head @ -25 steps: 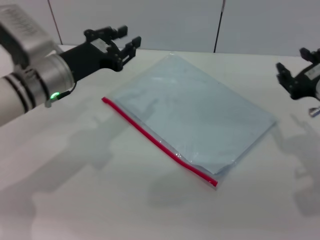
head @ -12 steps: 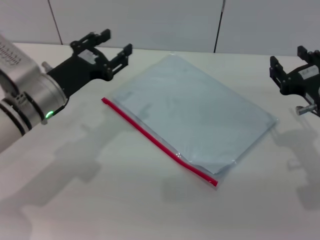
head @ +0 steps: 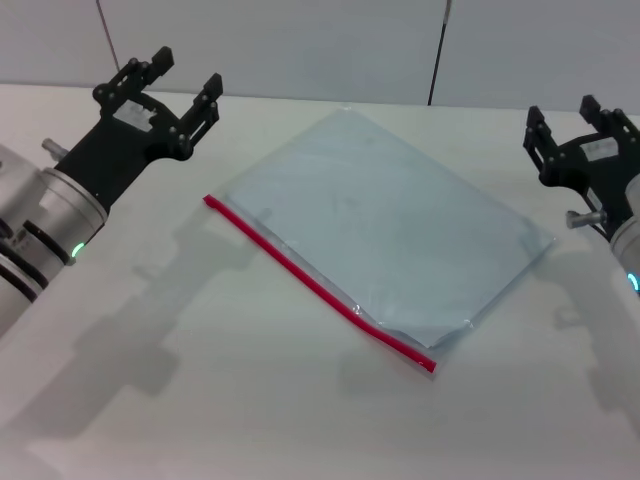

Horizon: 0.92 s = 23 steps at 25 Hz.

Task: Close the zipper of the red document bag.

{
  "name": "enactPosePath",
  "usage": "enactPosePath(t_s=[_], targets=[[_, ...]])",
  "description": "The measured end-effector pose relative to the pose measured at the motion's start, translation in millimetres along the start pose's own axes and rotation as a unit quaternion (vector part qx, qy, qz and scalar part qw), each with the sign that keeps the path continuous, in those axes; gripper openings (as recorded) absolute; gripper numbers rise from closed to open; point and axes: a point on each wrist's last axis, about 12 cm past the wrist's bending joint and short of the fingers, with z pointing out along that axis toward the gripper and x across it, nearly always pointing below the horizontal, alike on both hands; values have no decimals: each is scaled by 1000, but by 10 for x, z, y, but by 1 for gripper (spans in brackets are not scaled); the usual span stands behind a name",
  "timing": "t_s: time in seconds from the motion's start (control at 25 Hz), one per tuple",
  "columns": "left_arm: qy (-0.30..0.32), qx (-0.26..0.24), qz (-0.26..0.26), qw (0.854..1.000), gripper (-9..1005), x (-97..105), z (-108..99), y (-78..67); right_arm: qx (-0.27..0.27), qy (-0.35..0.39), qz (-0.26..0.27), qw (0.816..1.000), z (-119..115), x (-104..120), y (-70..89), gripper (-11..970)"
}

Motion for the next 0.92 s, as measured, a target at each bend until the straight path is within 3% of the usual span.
enactPosePath(t_s=[0.92], targets=[[-5,1,-2,1000,648,-15,55,-22,-9,-29,8,1000,88,-16,55,615]])
